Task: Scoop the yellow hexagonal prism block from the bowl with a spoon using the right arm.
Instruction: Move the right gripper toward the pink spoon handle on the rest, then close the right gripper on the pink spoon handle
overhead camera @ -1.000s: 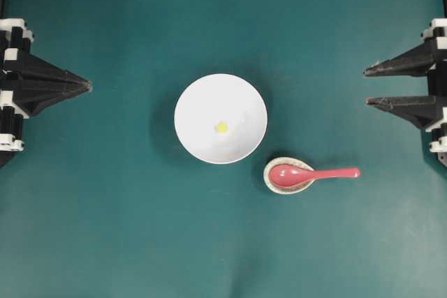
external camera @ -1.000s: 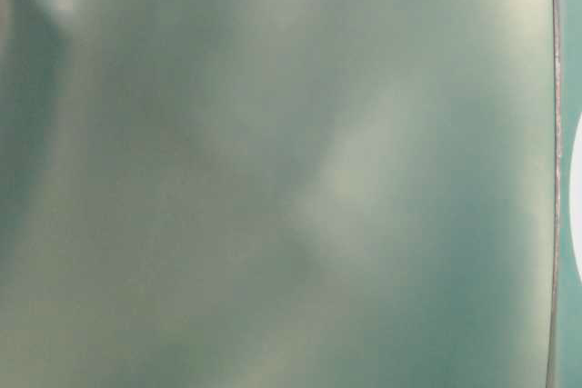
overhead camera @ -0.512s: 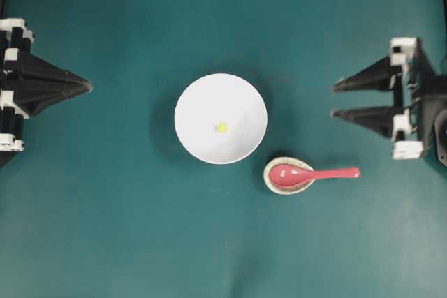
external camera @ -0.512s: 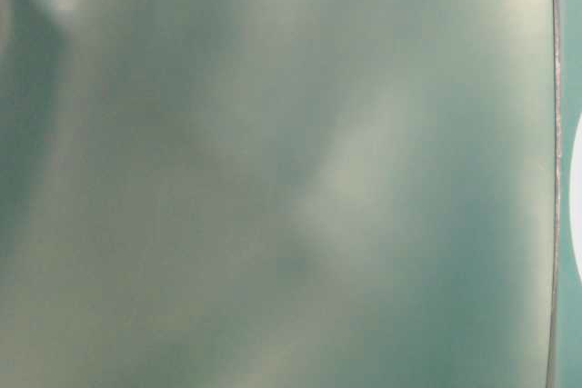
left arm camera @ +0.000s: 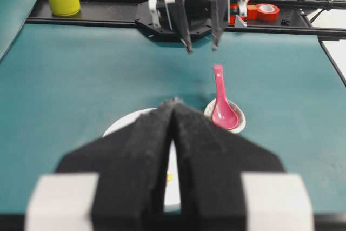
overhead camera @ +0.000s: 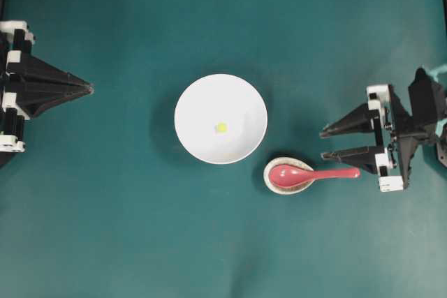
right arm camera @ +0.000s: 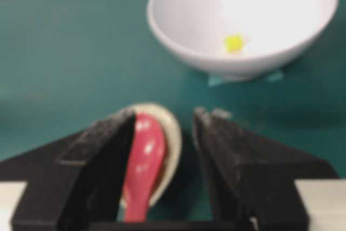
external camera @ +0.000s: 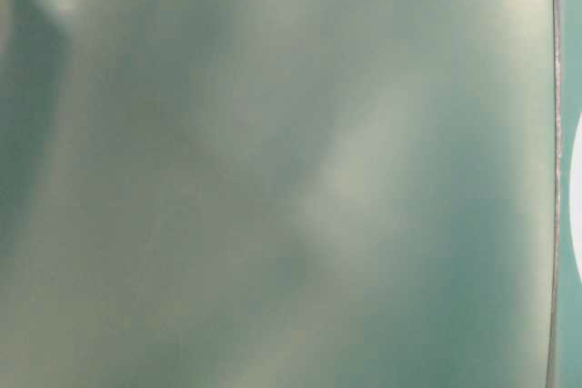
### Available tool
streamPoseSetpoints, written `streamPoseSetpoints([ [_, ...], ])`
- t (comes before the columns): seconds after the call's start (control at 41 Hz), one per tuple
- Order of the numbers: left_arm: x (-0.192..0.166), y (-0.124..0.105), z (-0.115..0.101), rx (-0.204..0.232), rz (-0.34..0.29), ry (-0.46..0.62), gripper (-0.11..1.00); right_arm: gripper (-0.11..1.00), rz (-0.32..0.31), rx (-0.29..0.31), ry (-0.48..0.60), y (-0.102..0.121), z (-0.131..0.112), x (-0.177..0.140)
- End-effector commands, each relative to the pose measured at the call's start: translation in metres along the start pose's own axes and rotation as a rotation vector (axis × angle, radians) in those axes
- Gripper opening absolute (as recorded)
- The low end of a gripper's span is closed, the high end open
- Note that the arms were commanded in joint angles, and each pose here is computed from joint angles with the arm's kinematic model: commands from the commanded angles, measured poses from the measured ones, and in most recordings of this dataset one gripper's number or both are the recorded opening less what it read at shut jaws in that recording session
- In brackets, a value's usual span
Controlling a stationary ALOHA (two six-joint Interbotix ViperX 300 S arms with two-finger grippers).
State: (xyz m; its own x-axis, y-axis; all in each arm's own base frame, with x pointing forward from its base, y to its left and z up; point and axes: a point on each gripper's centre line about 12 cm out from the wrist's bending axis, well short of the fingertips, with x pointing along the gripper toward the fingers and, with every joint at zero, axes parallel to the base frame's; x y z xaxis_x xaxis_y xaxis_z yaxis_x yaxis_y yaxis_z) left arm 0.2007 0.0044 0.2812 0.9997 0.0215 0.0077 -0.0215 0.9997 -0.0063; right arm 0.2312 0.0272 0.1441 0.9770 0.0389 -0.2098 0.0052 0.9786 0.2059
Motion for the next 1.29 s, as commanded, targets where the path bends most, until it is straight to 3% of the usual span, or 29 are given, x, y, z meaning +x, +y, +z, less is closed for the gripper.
streamPoseSetpoints([
  [0.0, 0.002, 0.0, 0.01, -0.001, 0.001, -0.029, -0.01, 0.53, 0.007, 0.003, -0.015, 0.004, -0.006, 0.003],
  [0.536, 0.002, 0.0, 0.01, -0.02, 0.001, -0.028, -0.01, 0.53, -0.013, 0.009, 0.059, 0.019, -0.053, 0.011],
  [1.268, 0.002, 0.0, 0.011, -0.028, 0.001, -0.029, -0.01, 0.53, -0.042, -0.02, 0.131, 0.02, -0.077, 0.016],
])
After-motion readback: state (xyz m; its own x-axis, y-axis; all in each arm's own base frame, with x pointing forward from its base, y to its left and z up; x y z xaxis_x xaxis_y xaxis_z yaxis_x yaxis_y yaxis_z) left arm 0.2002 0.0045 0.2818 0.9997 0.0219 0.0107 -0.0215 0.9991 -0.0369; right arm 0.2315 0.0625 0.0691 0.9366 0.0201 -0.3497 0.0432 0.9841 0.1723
